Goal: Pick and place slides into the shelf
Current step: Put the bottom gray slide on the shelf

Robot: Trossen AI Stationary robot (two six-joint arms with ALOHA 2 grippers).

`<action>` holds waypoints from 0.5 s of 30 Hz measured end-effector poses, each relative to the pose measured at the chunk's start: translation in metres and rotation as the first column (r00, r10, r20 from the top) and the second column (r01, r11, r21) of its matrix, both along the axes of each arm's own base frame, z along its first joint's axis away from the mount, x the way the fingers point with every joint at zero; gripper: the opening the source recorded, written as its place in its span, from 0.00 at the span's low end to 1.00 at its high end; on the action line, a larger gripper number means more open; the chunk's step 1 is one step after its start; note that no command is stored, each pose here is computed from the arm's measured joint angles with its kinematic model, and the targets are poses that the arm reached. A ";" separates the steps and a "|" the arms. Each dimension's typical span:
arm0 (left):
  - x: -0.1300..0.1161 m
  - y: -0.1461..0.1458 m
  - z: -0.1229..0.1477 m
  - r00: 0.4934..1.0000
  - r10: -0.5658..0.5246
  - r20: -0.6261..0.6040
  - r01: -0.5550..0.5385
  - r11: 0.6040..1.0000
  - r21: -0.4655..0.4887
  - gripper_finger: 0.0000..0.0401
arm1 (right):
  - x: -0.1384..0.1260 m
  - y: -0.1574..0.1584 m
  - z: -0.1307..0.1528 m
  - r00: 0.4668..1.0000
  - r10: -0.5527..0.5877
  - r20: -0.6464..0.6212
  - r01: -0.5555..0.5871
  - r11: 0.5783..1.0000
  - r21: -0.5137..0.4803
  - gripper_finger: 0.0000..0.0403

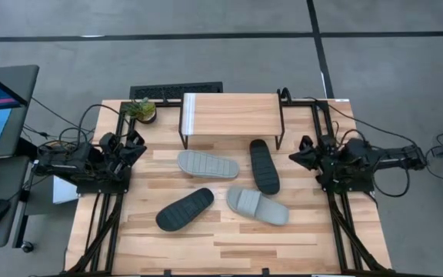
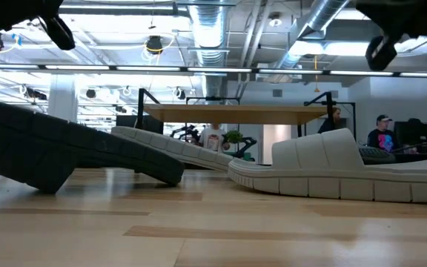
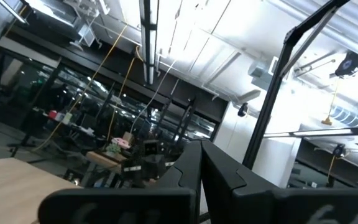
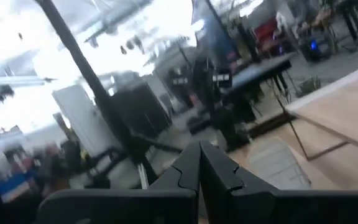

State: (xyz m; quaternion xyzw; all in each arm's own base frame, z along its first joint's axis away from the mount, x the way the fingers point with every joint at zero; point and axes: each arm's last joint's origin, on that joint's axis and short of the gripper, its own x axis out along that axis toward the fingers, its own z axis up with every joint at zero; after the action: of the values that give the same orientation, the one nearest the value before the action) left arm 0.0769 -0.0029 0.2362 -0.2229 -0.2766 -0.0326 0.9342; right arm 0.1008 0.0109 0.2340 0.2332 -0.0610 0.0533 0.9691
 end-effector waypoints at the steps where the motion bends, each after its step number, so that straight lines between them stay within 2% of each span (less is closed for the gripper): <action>1: 0.000 0.000 0.000 1.000 -0.001 0.001 0.001 1.000 0.000 0.00 | 0.003 0.002 0.005 0.999 0.019 -0.048 -0.021 1.000 -0.021 0.00; 3: 0.000 0.000 0.000 1.000 0.001 0.000 -0.001 1.000 -0.002 0.00 | 0.009 0.007 0.010 0.977 0.058 -0.206 -0.069 0.996 -0.047 0.00; 5: 0.000 0.000 0.000 1.000 0.004 0.001 -0.004 1.000 -0.005 0.00 | 0.015 0.012 0.011 0.915 0.084 -0.395 -0.119 0.991 -0.064 0.00; 7: 0.000 0.000 0.000 1.000 0.003 0.002 -0.003 1.000 -0.008 0.00 | 0.017 0.018 0.009 0.809 0.104 -0.578 -0.162 0.986 -0.050 0.00; 9: 0.000 0.000 0.001 1.000 -0.003 0.004 0.003 1.000 -0.017 0.00 | 0.016 0.022 0.003 0.680 0.114 -0.725 -0.185 0.983 -0.019 0.00; 11: 0.000 0.000 0.001 1.000 -0.008 0.005 0.008 1.000 -0.026 0.00 | 0.015 0.028 -0.001 0.585 0.142 -0.799 -0.203 0.979 0.026 0.00; 15: 0.000 0.000 0.001 1.000 -0.006 0.005 0.006 1.000 -0.028 0.00 | 0.016 0.040 -0.007 0.508 0.233 -0.829 -0.204 0.968 0.147 0.00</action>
State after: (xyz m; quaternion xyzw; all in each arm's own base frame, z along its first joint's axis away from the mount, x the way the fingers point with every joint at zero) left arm 0.0765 -0.0026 0.2370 -0.2369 -0.2788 -0.0322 0.9301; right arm 0.1170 0.0507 0.2273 0.2502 0.4403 0.0557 0.8605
